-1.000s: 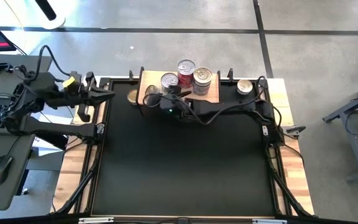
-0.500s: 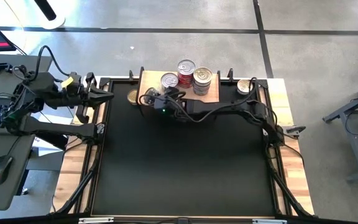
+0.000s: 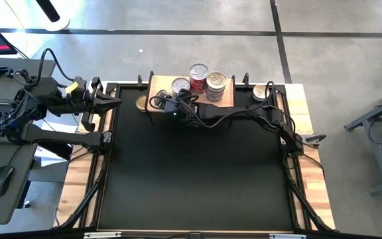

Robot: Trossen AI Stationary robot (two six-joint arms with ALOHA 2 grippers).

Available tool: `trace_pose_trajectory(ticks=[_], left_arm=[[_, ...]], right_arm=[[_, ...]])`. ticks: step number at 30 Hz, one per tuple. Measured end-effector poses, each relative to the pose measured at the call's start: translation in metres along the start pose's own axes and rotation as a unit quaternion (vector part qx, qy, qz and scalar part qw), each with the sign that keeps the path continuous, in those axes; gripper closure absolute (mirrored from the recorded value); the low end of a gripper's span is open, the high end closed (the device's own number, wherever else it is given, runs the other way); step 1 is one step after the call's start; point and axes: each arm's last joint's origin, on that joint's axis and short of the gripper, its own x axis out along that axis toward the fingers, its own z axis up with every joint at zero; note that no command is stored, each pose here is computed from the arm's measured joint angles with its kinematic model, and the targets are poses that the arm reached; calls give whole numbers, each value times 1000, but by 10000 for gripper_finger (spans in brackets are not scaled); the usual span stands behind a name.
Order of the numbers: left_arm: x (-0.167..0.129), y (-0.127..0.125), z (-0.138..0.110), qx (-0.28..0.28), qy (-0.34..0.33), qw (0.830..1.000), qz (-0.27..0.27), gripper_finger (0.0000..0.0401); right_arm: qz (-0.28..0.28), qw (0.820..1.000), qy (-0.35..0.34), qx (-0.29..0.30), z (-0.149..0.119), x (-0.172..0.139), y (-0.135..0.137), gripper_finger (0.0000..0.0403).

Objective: Stack canned seafood by type on shelf
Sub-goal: Put the green tuna can on the shelf

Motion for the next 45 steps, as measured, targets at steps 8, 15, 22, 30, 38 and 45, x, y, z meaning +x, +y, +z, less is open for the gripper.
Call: trace_pose_trajectory(ticks=[8, 15, 22, 30, 38, 45], left_arm=[[0, 0, 0, -1, -1, 1000, 4, 401], [0, 0, 0, -10, -1, 1000, 4, 401], [0, 0, 0, -9, -1, 1000, 4, 401], [0, 0, 0, -9, -1, 1000, 4, 401], [0, 0, 0, -9, -1, 1000, 4, 401], [0, 0, 0, -8, -1, 1000, 4, 401]], right_arm=[[-1, 1000, 0, -1, -1, 0, 0, 261], [-1, 1000, 11, 11, 2, 2, -1, 260], [-2, 999, 31, 20, 9, 8, -2, 231], [-12, 999, 30, 14, 10, 8, -4, 165], [-47, 996, 71, 6, 13, 11, -13, 152], [-12, 998, 64, 19, 18, 14, -6, 152]])
